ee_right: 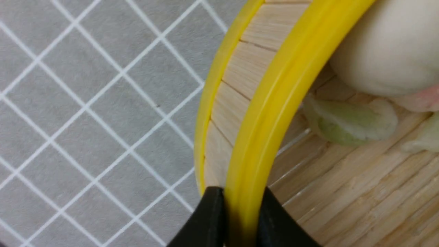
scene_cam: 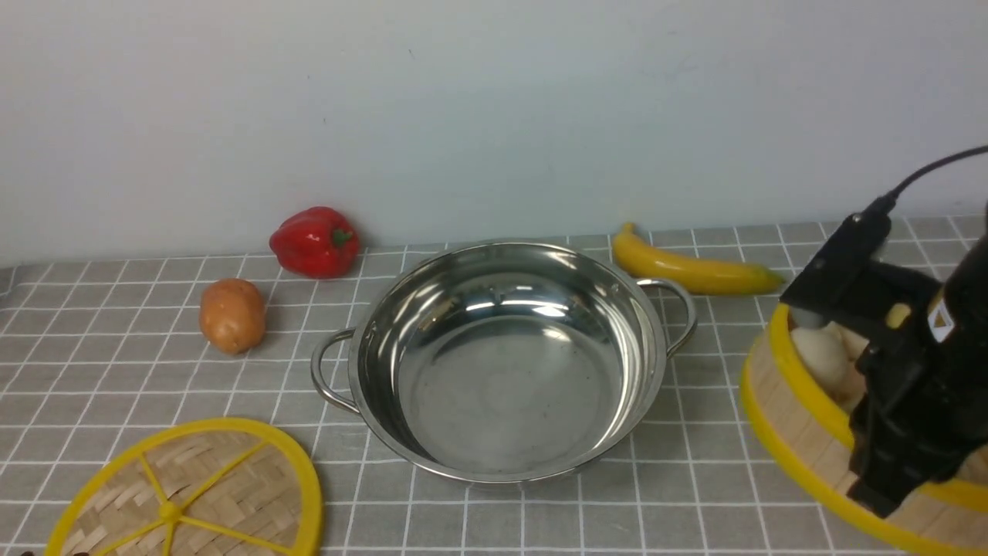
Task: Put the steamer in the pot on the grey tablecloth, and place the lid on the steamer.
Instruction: 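Place the bamboo steamer basket of food into the steel pot with the right gripper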
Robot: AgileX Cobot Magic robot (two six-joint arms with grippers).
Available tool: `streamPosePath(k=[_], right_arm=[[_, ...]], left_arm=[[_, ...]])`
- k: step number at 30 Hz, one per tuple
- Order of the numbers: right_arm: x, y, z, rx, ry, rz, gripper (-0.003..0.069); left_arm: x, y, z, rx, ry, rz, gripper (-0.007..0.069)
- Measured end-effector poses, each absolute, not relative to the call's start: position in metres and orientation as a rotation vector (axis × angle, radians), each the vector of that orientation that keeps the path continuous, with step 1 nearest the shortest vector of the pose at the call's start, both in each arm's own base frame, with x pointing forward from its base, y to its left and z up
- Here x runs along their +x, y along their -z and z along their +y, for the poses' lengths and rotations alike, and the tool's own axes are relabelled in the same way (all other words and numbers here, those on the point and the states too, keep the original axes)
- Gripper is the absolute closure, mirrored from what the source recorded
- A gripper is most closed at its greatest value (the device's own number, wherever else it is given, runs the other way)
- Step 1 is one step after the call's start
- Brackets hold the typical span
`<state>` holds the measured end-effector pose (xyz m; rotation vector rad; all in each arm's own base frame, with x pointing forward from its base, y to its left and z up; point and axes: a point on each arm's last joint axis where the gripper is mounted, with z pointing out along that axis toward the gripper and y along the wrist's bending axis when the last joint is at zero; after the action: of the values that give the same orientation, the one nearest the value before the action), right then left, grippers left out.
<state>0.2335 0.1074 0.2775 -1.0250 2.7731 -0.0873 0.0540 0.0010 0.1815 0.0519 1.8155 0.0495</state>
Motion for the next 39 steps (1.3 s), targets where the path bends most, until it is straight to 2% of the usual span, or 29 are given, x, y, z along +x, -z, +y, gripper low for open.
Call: streamPosePath(k=[5, 8, 23, 27, 31, 39], right_arm=[[0.236, -0.28, 0.102, -1.075, 0.196, 2.744, 0.0548], [0.237, -0.281, 0.101, -1.106, 0.212, 2.734, 0.0548], [0.248, -0.323, 0.118, -1.187, 0.122, 2.553, 0.0548], [0.251, -0.321, 0.142, -1.291, 0.125, 2.51, 0.0548], [0.257, -0.315, 0.184, -1.439, 0.114, 2.444, 0.0548], [0.266, -0.314, 0.241, -1.596, 0.16, 2.293, 0.0547]], left_arm=[[0.054, -0.181, 0.001, 0.052, -0.049, 1.815, 0.0382], [0.054, -0.181, 0.001, 0.052, -0.049, 1.815, 0.0382], [0.054, -0.181, 0.001, 0.052, -0.049, 1.815, 0.0382], [0.054, -0.181, 0.001, 0.052, -0.049, 1.815, 0.0382], [0.054, -0.181, 0.001, 0.052, -0.049, 1.815, 0.0382], [0.054, -0.181, 0.001, 0.052, -0.049, 1.815, 0.0382]])
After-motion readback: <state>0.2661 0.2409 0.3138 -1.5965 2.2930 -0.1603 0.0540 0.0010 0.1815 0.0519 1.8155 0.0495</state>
